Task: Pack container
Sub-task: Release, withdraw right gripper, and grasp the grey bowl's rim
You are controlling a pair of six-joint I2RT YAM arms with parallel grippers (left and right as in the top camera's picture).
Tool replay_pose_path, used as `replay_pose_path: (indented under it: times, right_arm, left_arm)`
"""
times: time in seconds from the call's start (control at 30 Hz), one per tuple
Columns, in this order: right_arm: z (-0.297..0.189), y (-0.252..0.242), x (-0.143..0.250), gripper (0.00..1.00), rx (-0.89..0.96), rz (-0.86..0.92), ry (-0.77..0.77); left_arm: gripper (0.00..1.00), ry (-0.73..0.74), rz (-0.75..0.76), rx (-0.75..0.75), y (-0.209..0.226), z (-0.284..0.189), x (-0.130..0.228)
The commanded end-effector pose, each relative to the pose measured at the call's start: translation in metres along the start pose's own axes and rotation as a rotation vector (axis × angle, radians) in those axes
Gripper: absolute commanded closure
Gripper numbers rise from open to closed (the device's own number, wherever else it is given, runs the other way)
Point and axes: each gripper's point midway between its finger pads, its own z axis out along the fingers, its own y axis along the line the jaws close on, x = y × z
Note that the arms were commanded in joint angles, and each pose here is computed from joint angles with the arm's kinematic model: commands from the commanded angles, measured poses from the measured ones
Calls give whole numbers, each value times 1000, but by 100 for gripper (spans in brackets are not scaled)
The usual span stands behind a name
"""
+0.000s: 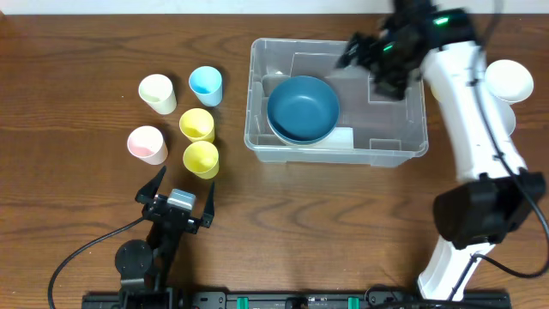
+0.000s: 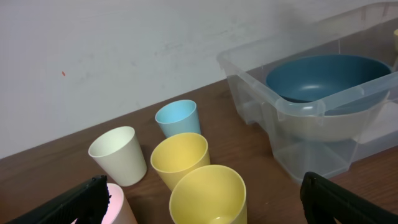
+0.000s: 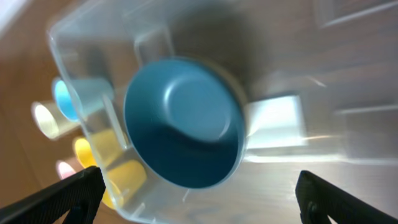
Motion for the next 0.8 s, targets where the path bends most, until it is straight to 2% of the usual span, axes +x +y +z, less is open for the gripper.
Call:
replay_pose_path:
  times: [0.0, 0.2, 0.37, 0.5, 0.77]
  right_arm:
    - [-50, -42, -40, 1, 55, 94, -127]
    - [-107, -174, -66, 1, 348, 384, -236]
    - [-122, -254, -66, 1, 498, 518, -240]
    - [-111, -300, -65, 1, 546, 581, -221]
    - [-59, -370, -55, 1, 537, 628, -171]
  left_arm:
    - [2, 41, 1, 12, -4, 1, 16]
    - [2, 42, 1, 12, -4, 1, 16]
    - [2, 42, 1, 12, -4, 1, 16]
    - [2, 42, 1, 12, -4, 1, 16]
    - [2, 42, 1, 12, -4, 1, 16]
